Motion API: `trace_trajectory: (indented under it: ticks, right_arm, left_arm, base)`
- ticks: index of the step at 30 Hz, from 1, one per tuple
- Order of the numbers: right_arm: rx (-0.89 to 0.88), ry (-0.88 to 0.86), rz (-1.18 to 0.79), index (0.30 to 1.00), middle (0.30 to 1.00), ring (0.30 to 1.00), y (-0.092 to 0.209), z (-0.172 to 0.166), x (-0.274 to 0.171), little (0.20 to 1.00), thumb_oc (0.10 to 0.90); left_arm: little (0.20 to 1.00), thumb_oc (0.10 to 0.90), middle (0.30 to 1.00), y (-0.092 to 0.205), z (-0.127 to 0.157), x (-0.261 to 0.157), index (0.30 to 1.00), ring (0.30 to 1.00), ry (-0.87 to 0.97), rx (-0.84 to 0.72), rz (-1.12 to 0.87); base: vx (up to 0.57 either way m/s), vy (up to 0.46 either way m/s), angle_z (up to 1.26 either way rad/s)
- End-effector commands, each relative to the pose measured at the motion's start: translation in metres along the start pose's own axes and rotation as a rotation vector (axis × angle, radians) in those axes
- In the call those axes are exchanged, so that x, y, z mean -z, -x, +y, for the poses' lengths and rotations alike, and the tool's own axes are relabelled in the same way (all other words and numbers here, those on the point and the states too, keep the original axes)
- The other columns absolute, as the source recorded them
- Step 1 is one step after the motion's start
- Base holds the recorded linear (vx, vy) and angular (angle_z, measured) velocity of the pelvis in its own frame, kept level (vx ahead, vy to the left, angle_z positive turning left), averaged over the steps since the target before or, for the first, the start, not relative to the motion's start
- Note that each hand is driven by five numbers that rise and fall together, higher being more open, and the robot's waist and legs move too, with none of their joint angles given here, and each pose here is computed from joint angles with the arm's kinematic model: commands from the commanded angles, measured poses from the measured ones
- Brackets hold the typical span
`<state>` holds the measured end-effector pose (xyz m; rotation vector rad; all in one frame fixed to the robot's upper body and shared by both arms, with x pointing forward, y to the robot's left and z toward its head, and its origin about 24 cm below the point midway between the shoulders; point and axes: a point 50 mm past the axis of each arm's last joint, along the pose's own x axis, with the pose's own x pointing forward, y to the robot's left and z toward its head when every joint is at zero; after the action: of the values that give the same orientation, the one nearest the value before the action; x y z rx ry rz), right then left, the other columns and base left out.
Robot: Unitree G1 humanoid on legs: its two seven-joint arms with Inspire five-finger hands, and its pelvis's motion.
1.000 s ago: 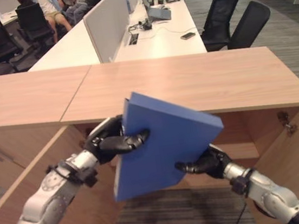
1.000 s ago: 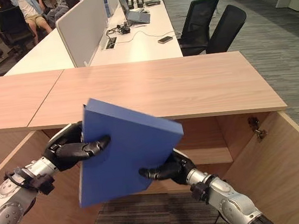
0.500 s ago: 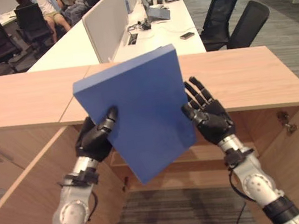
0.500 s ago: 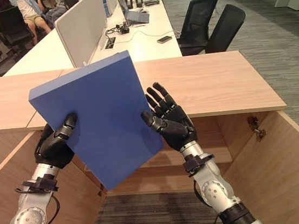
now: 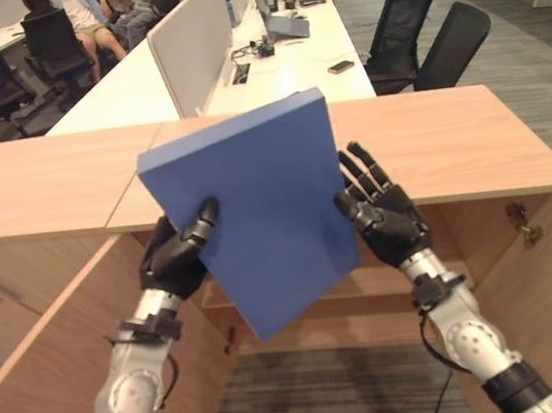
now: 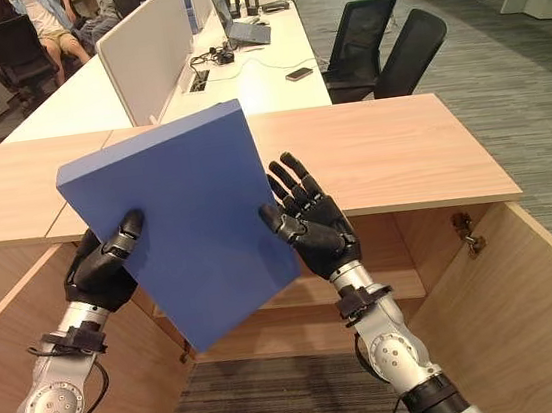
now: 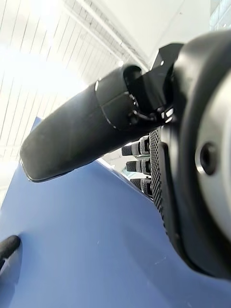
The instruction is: Put the empty folder in the office cabinet
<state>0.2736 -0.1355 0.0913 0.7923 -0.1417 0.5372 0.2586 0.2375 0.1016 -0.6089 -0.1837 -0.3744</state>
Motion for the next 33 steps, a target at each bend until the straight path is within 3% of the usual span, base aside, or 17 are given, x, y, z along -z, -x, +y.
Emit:
trace_trajectory:
  ticks: [1,14,33]
  right_arm:
    - [-0.684,-0.048,0.154,0.900,0.900,0.900,-0.030,0.115,0.022,0.900,0.800]
    - [-0.634,-0.001,0.393,0.900,0.900,0.900,-0.007,0.086,0.040,0.900,0.800]
    - [-0.633,-0.020,0.267,0.900,0.900,0.900,-0.019,0.095,0.033,0.900,0.800]
  left_arm:
    - [0.300,0.400,0.300,-0.043,-0.069,-0.011,0.300,0.300,-0.230,0.482,0.118]
    - [0.300,0.400,0.300,-0.039,-0.077,-0.029,0.300,0.300,-0.382,0.598,0.225]
    - [0.300,0.400,0.300,-0.042,-0.079,-0.022,0.300,0.300,-0.276,0.548,0.123]
  base:
    - [0.00,0.000,0.00]
    - [0.00,0.000,0.00]
    - [0.00,0.000,0.00]
